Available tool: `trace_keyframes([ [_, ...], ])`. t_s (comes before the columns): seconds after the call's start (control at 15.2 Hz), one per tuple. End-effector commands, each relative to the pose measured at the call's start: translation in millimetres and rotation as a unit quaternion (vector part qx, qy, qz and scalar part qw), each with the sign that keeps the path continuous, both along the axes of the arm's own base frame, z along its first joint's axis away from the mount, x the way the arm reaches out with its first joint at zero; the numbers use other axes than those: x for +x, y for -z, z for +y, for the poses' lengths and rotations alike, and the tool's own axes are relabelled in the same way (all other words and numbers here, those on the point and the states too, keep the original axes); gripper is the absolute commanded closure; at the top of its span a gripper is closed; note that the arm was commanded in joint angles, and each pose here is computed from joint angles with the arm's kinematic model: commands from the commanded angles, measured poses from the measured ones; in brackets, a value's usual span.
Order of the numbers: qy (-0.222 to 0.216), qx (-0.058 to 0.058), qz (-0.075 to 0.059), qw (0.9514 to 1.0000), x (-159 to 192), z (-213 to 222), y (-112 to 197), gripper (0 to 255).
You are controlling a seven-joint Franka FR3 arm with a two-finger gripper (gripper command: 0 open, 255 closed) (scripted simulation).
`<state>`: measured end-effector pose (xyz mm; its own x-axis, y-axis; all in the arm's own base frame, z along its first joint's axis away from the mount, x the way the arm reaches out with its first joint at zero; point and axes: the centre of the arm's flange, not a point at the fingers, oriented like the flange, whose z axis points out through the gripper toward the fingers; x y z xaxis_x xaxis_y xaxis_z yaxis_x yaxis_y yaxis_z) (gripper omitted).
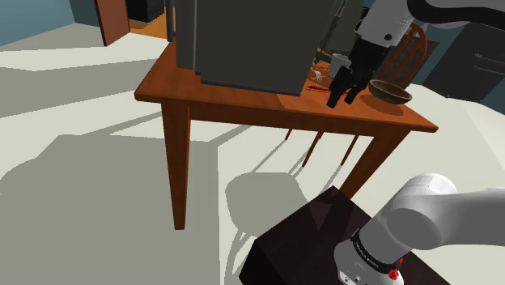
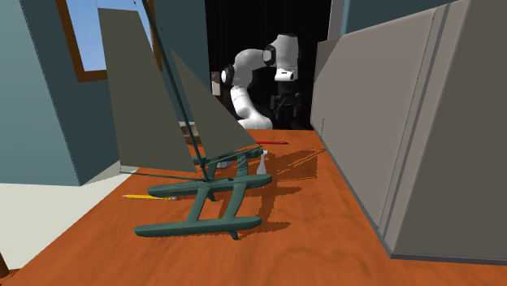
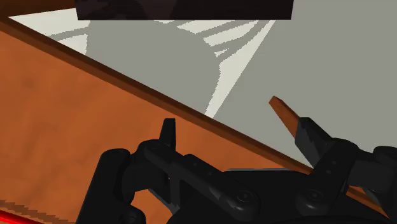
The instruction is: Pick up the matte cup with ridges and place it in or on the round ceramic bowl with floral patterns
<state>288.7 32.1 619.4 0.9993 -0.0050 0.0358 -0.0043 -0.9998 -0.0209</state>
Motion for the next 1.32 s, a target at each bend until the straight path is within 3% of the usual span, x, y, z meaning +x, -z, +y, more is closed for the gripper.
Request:
trace_keyframes([
  [0.0, 0.0, 0.0, 0.0, 1.0, 0.0, 0.0, 0.0, 0],
  [1.25, -0.031, -0.062, -0.024, 0.9973, 127.7, -190.4, -27.1, 0],
])
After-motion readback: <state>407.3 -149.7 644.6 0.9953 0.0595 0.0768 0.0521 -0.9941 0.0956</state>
